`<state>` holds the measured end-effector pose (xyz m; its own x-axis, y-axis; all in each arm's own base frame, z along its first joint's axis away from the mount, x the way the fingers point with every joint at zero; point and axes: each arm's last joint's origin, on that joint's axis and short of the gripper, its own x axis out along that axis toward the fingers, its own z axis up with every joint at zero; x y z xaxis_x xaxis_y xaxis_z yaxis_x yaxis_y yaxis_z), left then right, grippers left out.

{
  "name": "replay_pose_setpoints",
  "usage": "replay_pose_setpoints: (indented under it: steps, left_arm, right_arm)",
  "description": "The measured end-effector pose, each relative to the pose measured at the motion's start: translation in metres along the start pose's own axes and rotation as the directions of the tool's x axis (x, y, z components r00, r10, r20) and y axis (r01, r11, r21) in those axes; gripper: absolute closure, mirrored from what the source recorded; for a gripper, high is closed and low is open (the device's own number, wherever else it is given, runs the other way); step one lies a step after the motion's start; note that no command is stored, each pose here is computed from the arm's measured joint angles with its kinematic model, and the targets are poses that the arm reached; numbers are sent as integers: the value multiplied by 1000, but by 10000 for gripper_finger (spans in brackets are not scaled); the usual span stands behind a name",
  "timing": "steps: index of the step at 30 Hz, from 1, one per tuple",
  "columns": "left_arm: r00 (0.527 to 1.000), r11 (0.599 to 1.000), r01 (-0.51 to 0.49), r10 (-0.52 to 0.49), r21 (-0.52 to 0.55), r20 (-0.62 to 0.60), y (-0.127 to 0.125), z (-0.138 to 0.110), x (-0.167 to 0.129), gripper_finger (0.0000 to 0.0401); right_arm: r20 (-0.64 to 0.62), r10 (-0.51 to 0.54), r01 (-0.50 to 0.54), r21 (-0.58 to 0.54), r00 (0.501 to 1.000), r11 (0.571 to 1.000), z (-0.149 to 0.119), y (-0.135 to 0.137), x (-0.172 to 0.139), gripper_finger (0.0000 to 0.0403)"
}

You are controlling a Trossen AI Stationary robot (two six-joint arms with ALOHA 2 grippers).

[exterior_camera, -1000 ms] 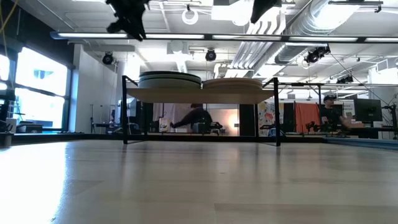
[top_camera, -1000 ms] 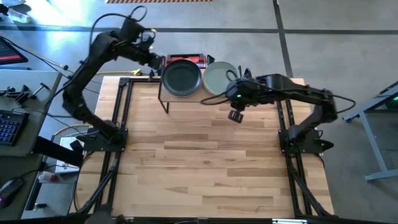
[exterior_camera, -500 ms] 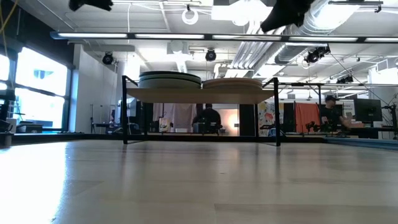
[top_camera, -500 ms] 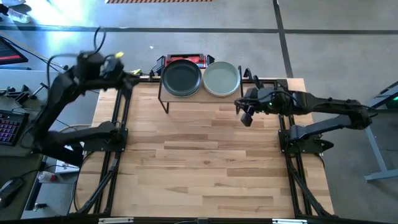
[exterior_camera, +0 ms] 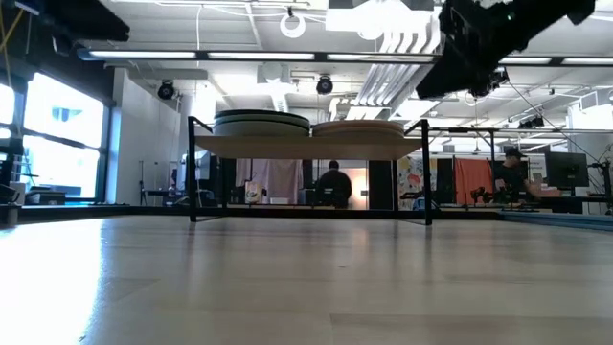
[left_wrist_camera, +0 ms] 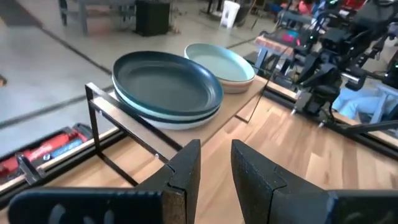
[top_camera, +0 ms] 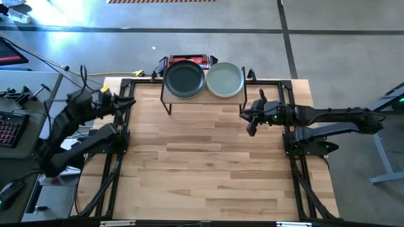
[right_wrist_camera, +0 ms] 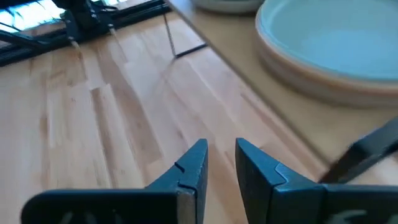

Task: Place and stack plates onto a shelf
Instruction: Return to Home Position

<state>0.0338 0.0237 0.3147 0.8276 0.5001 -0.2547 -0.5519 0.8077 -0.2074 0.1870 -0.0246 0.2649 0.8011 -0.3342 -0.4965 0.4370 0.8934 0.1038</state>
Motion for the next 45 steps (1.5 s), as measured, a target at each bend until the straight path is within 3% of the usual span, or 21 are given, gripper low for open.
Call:
replay_pose_setpoints:
  steps: [5,14,22,32,40,45]
  left_arm:
    - [997,1000,17,-17,8,72,6,-32,5,323]
    - [983,998,62,-64,19,174,9,-44,12,323]
    - [977,993,112,-114,18,180,16,-63,39,323]
    - [986,990,139,-136,-26,92,27,-100,69,323]
    - [988,991,124,-127,48,83,34,-122,84,323]
    - [986,986,111,-125,126,111,34,-119,84,323]
  right_arm:
    - [29,78,-80,50,997,996,-17,0,11,339]
    - [48,107,-110,48,993,993,-27,0,16,339]
    - [34,116,-115,-28,993,993,-33,-1,18,339]
    - [20,136,-137,26,991,990,-66,-7,29,339]
    - [-11,134,-134,1,991,991,-92,-12,34,339]
    - [2,162,-162,-5,987,987,-108,-16,36,339]
